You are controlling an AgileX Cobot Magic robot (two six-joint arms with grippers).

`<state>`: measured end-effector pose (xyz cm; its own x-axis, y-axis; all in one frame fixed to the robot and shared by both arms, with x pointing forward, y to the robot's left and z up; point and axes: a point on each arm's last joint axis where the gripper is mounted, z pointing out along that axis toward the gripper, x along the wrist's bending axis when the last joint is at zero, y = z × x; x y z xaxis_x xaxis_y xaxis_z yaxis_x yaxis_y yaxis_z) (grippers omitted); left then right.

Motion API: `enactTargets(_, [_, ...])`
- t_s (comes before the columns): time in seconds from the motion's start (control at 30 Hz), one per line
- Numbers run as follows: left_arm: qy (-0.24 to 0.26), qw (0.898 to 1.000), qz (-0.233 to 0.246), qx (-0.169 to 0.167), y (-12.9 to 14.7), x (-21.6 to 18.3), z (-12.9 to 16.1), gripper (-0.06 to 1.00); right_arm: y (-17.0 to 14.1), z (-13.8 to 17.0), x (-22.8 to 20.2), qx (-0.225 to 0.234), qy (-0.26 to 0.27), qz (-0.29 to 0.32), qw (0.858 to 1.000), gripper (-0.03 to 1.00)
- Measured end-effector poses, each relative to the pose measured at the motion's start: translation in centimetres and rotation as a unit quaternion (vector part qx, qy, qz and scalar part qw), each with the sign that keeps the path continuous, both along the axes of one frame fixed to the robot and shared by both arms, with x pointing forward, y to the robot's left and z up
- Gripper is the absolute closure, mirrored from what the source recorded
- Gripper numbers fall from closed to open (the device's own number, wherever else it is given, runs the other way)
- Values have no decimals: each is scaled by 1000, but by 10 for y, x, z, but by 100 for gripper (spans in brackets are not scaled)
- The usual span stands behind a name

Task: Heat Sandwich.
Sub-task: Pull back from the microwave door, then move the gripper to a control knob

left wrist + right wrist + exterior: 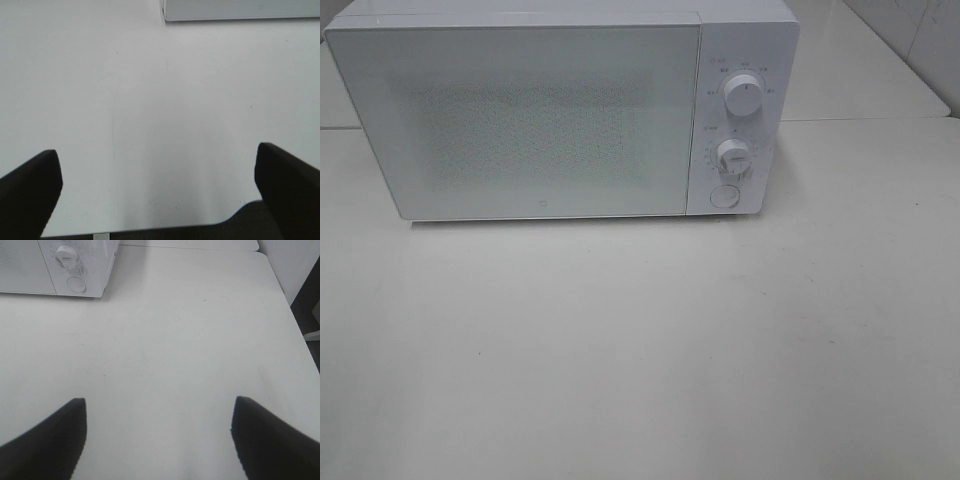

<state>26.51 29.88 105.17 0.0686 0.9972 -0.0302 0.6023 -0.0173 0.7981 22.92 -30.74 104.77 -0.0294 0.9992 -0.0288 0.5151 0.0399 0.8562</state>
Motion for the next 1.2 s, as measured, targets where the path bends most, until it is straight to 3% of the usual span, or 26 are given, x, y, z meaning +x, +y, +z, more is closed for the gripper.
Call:
enactTargets(0.4, [-98,995,0,-8,3,-30,2,-5,0,0,0,0,0,0,1000,20])
enactTargets(0.67, [-99,995,5,-9,2,-30,2,-5,0,0,0,0,0,0,1000,20])
enactTargets(0.83, [-100,994,49,-4,2,-31,2,-5,0,0,0,0,0,0,1000,20])
enactTargets(1.2, [-100,994,50,0,3,-31,2,-5,0,0,0,0,0,0,1000,20])
